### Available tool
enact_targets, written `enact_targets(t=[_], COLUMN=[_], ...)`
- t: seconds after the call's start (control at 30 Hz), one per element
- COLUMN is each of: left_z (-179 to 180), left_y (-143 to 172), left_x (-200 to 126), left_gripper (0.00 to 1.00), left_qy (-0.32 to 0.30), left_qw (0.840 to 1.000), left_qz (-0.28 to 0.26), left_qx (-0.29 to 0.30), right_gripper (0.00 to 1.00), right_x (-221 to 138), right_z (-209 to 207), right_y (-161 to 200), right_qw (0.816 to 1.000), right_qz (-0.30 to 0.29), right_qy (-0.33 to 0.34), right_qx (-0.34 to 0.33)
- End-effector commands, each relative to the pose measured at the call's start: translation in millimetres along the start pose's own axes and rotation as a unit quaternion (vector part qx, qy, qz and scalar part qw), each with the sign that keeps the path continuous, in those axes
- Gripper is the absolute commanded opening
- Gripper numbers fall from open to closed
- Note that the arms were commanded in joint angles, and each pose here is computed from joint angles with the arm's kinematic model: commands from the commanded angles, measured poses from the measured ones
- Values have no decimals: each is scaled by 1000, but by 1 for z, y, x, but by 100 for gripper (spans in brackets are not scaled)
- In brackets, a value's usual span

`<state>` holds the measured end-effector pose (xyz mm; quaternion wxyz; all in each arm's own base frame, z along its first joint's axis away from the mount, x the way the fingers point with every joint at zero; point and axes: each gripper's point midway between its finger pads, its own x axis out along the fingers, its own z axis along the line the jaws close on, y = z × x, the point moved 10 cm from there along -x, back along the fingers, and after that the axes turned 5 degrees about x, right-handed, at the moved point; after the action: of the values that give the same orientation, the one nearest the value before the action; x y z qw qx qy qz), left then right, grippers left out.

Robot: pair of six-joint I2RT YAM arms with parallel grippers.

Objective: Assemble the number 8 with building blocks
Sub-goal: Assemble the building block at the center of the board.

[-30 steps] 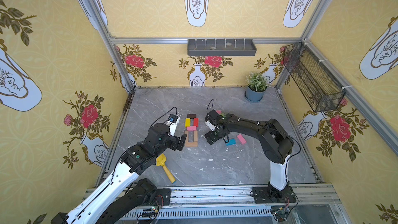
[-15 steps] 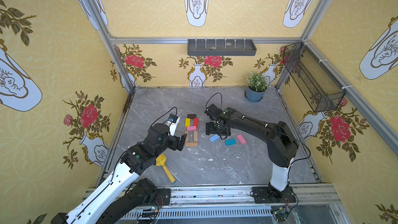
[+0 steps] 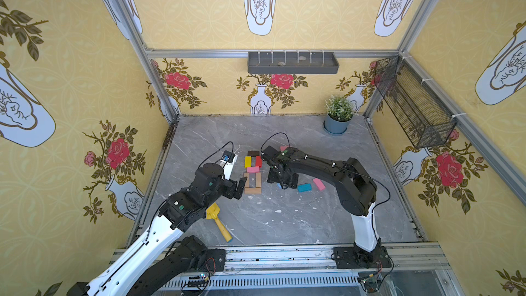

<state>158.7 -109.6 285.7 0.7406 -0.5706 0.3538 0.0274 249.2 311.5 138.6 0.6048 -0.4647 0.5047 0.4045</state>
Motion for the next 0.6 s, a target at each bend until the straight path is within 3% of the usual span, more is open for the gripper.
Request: enact_targets(t=[0.0, 0.57], left_z=[0, 0], left_y=[1, 1], left_x=[-1, 0], left_gripper=[100, 100], left_qy=[3, 2], left_qw=[1000, 1000], left_qz=[3, 5], left_qx=[1, 0], right_gripper=[83, 66], right_x=[4, 19], right_z=[1, -1], right_y=[-5, -11], right_qw=[1000, 999], right_qz=[-8, 1], right_qy=[-2, -6], right_qx=[20, 36])
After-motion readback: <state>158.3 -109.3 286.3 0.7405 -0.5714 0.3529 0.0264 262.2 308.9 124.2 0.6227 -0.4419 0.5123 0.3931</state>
